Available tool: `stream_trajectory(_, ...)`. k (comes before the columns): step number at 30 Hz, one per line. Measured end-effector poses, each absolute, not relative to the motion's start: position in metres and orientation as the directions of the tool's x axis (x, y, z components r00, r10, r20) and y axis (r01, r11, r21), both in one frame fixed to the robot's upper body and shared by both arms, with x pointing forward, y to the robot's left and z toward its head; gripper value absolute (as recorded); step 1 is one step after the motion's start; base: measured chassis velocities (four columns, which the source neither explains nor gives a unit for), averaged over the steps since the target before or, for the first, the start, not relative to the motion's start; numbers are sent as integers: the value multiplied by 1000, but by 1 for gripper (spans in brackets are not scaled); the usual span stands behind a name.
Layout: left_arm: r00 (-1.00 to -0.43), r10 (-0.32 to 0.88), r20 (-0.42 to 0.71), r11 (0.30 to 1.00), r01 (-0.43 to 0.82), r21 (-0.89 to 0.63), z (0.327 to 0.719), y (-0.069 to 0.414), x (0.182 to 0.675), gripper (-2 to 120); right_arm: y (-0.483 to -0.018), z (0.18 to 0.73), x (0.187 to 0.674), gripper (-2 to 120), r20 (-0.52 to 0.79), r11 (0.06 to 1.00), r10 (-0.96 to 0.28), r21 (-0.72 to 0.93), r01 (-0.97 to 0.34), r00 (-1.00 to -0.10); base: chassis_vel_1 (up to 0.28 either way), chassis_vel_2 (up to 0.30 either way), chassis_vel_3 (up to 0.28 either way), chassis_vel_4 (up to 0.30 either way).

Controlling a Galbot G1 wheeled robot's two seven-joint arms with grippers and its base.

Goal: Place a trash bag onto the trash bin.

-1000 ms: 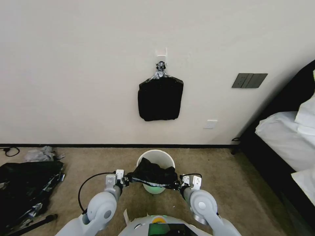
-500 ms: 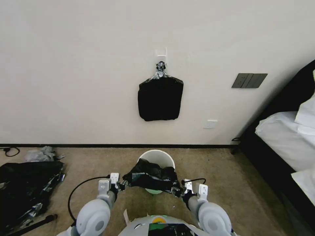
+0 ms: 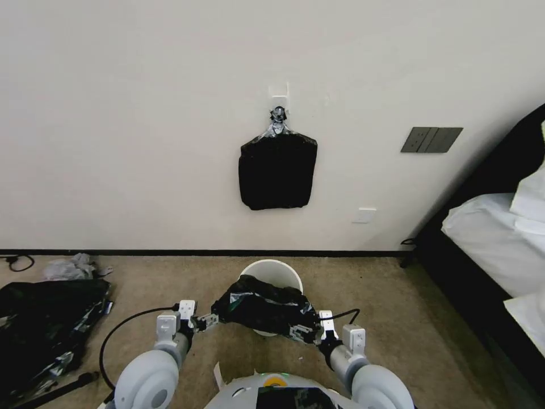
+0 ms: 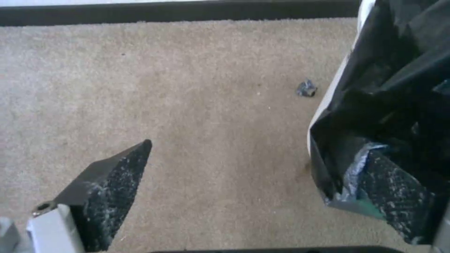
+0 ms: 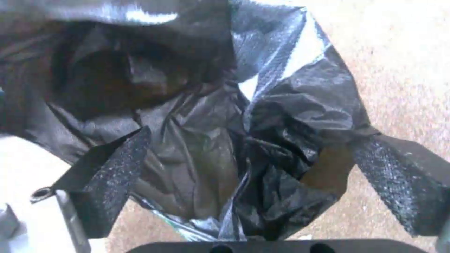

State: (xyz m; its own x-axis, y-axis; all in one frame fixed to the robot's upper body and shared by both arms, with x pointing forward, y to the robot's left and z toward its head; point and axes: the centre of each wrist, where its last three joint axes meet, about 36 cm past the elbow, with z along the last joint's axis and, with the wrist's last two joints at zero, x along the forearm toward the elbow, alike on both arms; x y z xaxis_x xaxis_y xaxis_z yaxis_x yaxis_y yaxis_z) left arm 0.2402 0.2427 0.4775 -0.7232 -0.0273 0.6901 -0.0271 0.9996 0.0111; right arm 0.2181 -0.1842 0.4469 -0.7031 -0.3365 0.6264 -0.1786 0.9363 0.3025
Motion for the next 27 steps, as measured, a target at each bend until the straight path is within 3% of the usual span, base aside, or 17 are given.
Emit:
stream_trajectory(8, -736, -27, 677, 1000, -20, 19, 489, 249, 237, 100, -187, 450, 208, 100, 586, 935, -348, 277, -223, -732, 0, 0, 0, 0)
stream_trajectory(20, -773, -80, 630, 996, -46, 71, 512, 260, 231, 100, -185, 490, 186, 100, 680, 963, -265, 229, -145, -684, 0, 0, 0, 0)
stream_trajectory(27, -796, -91, 598, 996, -63, 67, 519, 262, 234, 100, -188, 491, 188, 100, 614, 962, -262, 223, -155, -744, 0, 0, 0, 0)
